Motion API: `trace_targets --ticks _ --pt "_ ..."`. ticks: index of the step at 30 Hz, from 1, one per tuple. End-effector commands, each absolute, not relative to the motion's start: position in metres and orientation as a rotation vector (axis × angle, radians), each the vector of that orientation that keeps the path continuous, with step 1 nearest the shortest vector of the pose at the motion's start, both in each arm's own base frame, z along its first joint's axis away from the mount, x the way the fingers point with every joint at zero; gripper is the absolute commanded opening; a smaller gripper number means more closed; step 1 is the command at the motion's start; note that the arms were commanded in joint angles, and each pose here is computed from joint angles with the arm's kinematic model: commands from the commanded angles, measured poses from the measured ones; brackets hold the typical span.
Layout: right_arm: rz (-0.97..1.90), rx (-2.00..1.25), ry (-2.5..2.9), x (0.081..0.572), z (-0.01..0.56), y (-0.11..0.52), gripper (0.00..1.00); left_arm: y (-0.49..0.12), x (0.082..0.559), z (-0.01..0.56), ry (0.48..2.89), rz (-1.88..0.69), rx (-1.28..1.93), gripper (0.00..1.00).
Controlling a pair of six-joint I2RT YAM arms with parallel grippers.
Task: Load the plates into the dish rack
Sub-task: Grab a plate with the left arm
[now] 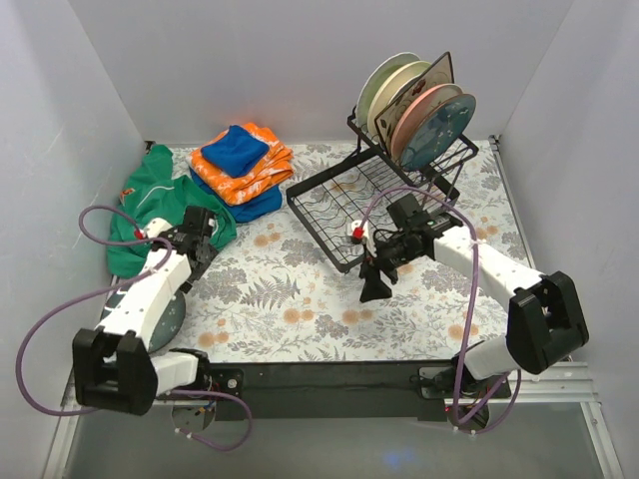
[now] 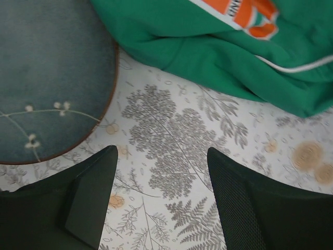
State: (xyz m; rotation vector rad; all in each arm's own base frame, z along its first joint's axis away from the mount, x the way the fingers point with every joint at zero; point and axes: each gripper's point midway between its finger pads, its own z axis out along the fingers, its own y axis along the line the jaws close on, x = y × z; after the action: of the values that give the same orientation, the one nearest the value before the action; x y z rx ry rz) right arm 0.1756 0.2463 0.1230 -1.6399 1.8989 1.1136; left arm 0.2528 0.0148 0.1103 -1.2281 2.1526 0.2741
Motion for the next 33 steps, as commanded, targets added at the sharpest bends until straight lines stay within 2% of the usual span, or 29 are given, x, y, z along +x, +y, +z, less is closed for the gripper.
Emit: trace_targets --ticks 1,6,23,27,33 --pt "1.109 -1.565 1.882 0.187 0.132 0.233 0.79 0.031 0.238 0.096 2.252 0.396 -1.339 0.68" --pt "1.106 -1.529 1.856 0.191 0.141 0.228 0.79 0.049 0.241 0.081 2.273 0.451 -1.406 0.68" --pt "1.085 -1.515 1.867 0.195 0.140 0.224 0.80 0.104 0.224 0.054 2.407 1.008 -1.339 0.65" --pt "1.073 -1.517 1.862 0.196 0.140 0.223 0.80 0.111 0.219 0.044 2.446 1.075 -1.321 0.58" --pt "1.061 -1.503 1.861 0.198 0.142 0.220 0.80 0.118 0.215 0.028 2.506 1.140 -1.299 0.54"
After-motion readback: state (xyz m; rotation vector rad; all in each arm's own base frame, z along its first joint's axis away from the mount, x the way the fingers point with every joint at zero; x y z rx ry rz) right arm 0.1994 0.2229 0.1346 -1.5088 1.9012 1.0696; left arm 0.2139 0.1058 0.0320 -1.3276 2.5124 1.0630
